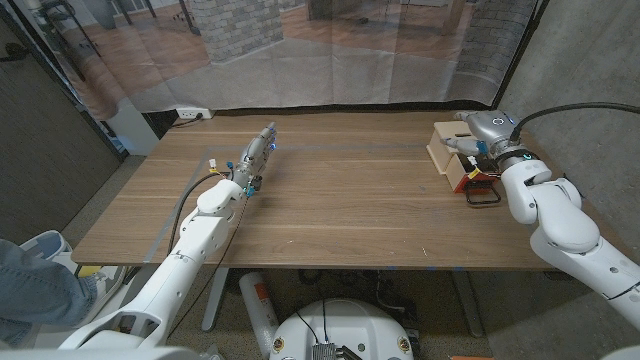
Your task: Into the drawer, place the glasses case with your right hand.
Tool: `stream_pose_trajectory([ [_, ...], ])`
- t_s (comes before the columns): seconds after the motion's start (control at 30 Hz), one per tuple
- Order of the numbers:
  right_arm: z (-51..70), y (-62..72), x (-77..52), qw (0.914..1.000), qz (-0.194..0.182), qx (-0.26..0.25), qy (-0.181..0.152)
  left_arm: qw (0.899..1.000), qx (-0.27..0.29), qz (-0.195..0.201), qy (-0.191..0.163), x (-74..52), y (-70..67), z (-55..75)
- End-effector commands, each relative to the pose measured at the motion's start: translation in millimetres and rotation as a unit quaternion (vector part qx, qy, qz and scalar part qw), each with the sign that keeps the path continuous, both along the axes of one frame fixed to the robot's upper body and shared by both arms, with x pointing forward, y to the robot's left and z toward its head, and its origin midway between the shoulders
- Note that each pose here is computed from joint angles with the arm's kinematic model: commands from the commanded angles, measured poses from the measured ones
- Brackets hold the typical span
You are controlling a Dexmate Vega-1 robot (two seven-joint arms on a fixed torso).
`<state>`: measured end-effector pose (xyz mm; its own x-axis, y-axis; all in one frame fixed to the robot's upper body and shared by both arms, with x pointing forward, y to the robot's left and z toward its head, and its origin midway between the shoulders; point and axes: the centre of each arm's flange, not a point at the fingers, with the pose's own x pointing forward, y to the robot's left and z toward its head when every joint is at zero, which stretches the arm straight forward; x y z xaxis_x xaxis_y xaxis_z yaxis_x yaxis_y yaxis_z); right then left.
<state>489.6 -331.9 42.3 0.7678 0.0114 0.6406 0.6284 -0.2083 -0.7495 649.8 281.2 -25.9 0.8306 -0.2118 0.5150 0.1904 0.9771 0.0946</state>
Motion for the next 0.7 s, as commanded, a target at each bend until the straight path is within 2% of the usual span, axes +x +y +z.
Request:
stream_pose_trajectory([
  [0.03, -4.6, 17.6, 5.3, 0.9954, 0.076, 0.047, -0.033, 1.0, 0.003, 0.004, -0.003, -6.2, 0.8, 2.0],
  [0.17, -4.8, 19.9, 8.4, 0.9907, 0.105, 0.077, -0.041, 1.0, 0.004, 0.006, -0.007, -9.3, 1.5, 4.5],
  [0.33, -6.2, 21.2, 12.7, 0.9804, 0.143, 0.122, -0.058, 1.0, 0.007, 0.008, -0.01, -12.6, 1.3, 6.7],
  [0.53, -8.5, 25.1, 15.2, 0.9753, 0.168, 0.125, -0.071, 1.0, 0.009, 0.011, -0.012, -16.3, 0.9, 8.7],
  [0.7, -9.6, 30.0, 18.5, 0.9647, 0.2, 0.15, -0.08, 1.0, 0.011, 0.012, -0.013, -18.5, 0.1, 10.6],
])
